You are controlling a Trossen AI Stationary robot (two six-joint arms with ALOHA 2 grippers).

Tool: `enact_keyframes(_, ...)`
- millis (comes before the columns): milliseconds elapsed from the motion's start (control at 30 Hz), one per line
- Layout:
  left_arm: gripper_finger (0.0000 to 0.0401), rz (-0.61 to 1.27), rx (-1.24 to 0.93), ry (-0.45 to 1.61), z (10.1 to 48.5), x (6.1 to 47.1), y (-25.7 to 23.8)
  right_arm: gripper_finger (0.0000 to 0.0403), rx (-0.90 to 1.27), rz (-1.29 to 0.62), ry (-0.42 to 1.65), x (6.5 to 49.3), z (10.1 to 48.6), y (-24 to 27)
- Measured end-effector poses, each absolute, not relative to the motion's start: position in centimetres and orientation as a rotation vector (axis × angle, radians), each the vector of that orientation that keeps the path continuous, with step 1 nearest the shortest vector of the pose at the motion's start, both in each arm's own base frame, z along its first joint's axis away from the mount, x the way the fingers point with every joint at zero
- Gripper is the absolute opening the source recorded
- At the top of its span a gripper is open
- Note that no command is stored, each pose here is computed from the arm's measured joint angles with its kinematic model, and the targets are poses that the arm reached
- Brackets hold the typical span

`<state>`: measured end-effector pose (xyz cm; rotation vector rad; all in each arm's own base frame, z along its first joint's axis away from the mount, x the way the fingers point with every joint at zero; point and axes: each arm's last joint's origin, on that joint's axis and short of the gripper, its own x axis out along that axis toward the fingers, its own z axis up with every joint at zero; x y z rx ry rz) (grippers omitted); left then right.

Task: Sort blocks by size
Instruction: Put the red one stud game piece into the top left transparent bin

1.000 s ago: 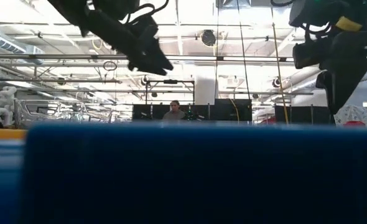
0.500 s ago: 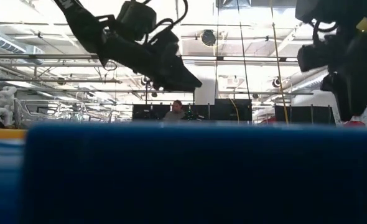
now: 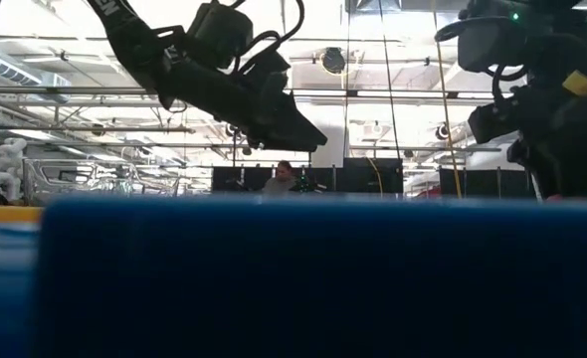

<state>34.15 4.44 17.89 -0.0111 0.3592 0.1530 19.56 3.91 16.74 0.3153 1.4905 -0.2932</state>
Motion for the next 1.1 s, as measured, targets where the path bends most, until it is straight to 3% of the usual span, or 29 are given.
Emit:
enact_keyframes(233,0.0254,0.130,-0.007,0.358,17.9,34.3,3.6,0.0088,0.278,-0.257,1.442,20.0,16.8,3.9)
enact_keyframes(533,0.0254,0.129,-0.006,0.349,18.0,34.3,3.6,0.0088,0.220,-0.272,1.290,20.8,17.8,3.8)
enact_keyframes(800,0.0254,0.122,-0.001,0.316,18.3,34.4,3.5,0.0091,0.023,-0.257,0.889,23.7,21.6,3.8)
enact_keyframes(1100,0.0254,-0.049,0.193,0.273,18.6,34.7,1.1,0.0092,-0.145,-0.168,0.671,25.8,23.0,3.4)
